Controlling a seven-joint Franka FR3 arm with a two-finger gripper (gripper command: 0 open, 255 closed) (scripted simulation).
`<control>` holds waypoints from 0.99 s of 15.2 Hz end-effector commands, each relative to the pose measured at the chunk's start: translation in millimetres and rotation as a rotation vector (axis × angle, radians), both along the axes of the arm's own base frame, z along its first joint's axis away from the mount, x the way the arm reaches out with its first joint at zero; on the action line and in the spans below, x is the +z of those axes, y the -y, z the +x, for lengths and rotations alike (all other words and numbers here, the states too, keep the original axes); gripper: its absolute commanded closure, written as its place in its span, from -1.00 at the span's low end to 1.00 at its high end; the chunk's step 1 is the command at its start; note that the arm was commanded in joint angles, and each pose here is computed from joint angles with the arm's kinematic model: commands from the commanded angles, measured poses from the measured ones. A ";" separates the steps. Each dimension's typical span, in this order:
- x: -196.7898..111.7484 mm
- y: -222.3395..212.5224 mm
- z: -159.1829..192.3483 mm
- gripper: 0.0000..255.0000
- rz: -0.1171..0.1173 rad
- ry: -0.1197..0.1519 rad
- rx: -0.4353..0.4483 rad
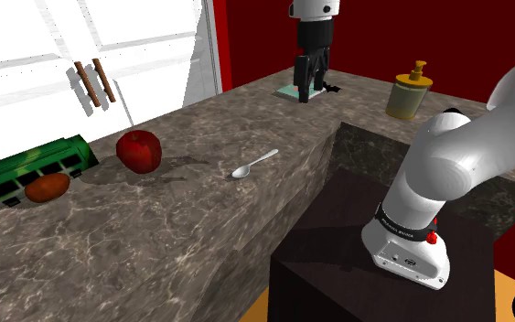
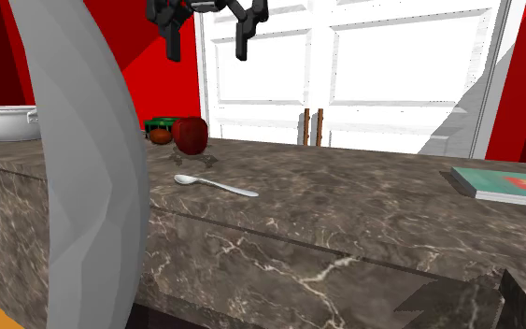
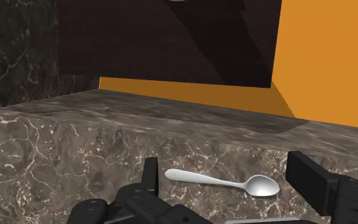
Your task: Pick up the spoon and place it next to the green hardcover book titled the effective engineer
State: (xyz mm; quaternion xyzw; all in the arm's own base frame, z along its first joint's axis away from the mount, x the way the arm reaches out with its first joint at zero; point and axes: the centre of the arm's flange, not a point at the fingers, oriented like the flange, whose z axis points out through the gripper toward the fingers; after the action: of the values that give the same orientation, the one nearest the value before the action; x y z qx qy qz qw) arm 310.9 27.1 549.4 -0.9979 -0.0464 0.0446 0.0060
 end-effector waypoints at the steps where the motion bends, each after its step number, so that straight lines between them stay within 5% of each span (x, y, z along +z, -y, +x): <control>1: 0.0 0.0 0.0 -1.00 0.000 0.000 0.000; 15: -124.8 -110.5 60.4 -1.00 -0.039 0.169 -0.148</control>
State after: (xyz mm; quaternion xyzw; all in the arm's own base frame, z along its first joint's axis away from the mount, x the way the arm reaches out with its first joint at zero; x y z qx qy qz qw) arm 367.1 129.1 433.3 -0.9992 0.0222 -0.0314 -0.0139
